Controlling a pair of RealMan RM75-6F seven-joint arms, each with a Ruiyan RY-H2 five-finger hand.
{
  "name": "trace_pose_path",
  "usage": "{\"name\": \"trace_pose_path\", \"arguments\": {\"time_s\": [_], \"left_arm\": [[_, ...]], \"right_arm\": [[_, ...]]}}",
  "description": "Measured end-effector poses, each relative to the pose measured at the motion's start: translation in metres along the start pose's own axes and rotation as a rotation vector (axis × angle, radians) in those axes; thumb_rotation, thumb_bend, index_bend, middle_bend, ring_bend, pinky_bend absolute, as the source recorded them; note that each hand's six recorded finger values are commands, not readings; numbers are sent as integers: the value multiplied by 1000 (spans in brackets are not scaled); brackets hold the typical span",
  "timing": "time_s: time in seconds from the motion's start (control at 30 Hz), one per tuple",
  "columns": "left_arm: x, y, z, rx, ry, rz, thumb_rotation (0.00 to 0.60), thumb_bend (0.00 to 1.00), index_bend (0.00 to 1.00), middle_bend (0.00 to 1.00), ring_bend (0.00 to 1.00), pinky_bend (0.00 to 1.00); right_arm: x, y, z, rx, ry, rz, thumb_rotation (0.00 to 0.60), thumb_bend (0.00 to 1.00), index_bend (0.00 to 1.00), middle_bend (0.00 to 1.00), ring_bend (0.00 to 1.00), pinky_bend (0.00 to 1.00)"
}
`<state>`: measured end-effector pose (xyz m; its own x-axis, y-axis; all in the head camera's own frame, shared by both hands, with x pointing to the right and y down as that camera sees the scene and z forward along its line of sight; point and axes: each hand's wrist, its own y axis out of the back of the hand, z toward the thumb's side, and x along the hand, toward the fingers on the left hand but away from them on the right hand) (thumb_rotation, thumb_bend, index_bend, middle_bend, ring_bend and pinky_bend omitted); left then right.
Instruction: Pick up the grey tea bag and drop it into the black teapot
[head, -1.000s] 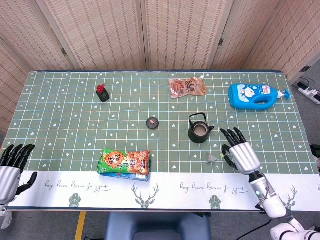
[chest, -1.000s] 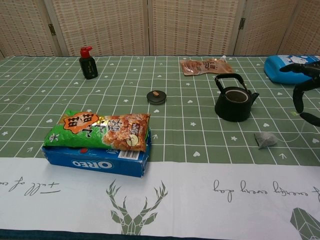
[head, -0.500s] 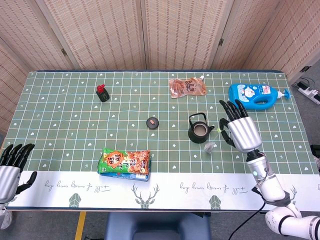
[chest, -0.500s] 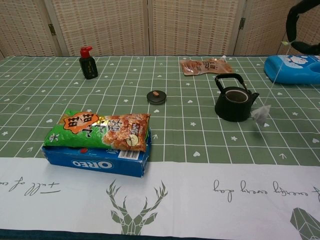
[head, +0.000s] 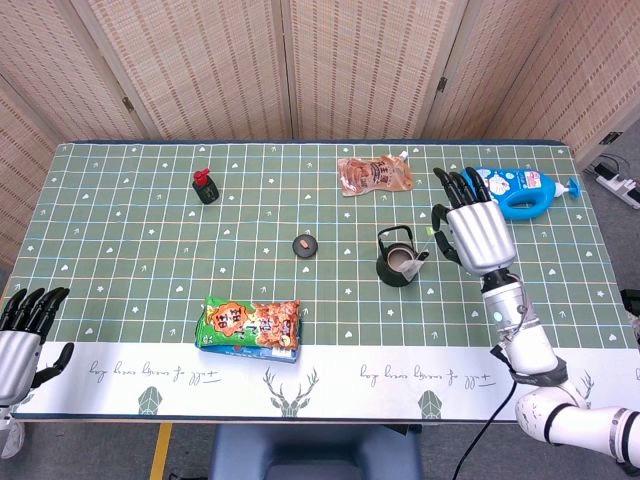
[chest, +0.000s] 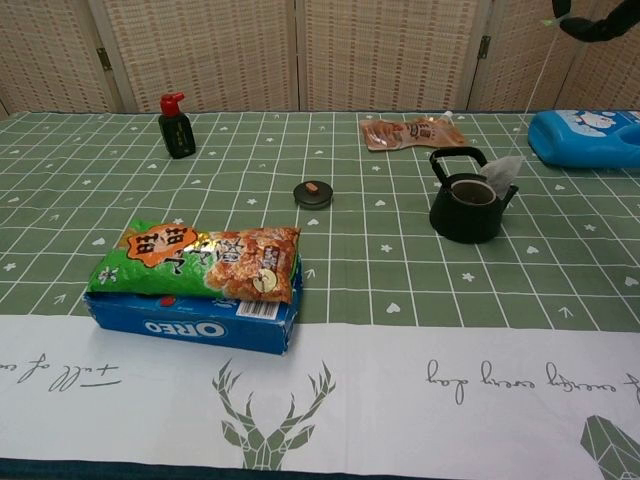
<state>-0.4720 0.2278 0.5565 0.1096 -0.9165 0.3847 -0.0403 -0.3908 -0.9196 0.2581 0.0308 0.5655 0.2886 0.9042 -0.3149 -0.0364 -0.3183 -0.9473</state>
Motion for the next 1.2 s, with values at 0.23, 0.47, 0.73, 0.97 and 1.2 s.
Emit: {"name": "trace_pose_path", "arguments": {"time_s": [0.23, 0.47, 0.73, 0.97, 1.2], "left_arm": [[1, 1, -3, -8, 8, -3, 600, 388, 28, 67, 40, 1], [2, 1, -4, -7, 12, -2, 600, 387, 28, 67, 40, 1], [1, 5, -6, -24, 14, 8, 600, 387, 29, 67, 40, 1], [0, 9, -8, -34, 18, 21, 600, 388, 29, 67, 40, 0], [-3, 15, -10, -44, 23, 39, 600, 388, 29, 67, 40, 0]], "right_arm": [[-21, -16, -5, -4, -26, 40, 600, 451, 698, 103, 107, 0], [-42, -36, -5, -19, -40, 84, 600, 452, 698, 103, 108, 0], [-54, -47, 2, -18, -31, 106, 600, 452, 698, 103, 107, 0], [-65, -53, 18, -17, -13, 121, 600, 452, 698, 103, 108, 0], [-63, -63, 32, -4, 21, 136, 600, 452, 698, 103, 107, 0]]}}
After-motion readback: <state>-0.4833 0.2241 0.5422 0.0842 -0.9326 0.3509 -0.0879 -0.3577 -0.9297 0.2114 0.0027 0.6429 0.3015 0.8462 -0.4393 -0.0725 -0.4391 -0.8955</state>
